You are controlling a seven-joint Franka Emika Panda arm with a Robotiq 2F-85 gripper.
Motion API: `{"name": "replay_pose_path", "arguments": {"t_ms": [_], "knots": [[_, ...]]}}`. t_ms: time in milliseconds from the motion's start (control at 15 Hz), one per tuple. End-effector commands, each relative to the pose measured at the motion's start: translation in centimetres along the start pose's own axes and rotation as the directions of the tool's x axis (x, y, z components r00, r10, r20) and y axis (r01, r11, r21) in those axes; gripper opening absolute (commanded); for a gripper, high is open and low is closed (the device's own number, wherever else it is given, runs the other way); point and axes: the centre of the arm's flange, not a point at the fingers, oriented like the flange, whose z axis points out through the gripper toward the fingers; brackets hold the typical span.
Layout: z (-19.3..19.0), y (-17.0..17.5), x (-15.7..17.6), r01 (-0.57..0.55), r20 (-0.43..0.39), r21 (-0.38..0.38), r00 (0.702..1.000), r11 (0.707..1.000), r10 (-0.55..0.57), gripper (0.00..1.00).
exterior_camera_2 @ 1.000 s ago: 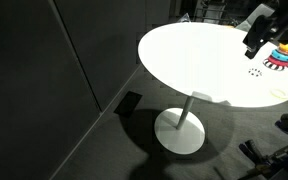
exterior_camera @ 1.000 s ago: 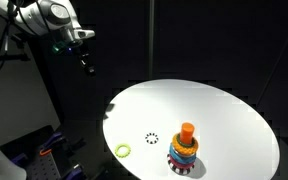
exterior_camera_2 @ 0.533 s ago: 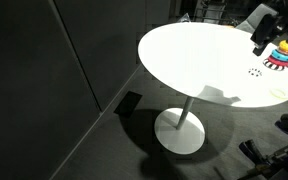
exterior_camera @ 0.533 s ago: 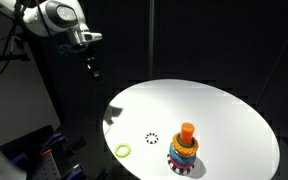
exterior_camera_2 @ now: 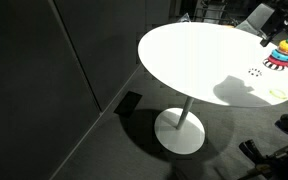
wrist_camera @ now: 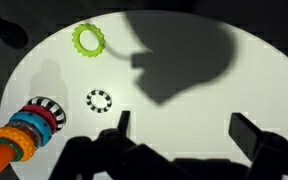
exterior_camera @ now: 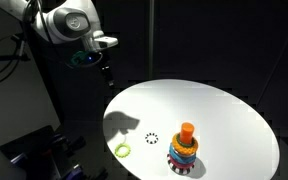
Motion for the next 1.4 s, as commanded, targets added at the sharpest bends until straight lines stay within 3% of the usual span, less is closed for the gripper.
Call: {"name": "replay_pose_path", "arguments": {"t_ms": [0,533,1333], "knots": [[1.6,4.3,1.4,-0.031,-0.001,0.080,1.000,0.996,0.031,1.00],[4.6,10.4,3.4,-0.082,0.112,0.256,0.992,0.963,0.054,1.00],[4.8,9.9,2.5,-0.086,0.104,0.239,0.993,0.967,0.063,1.00]]}}
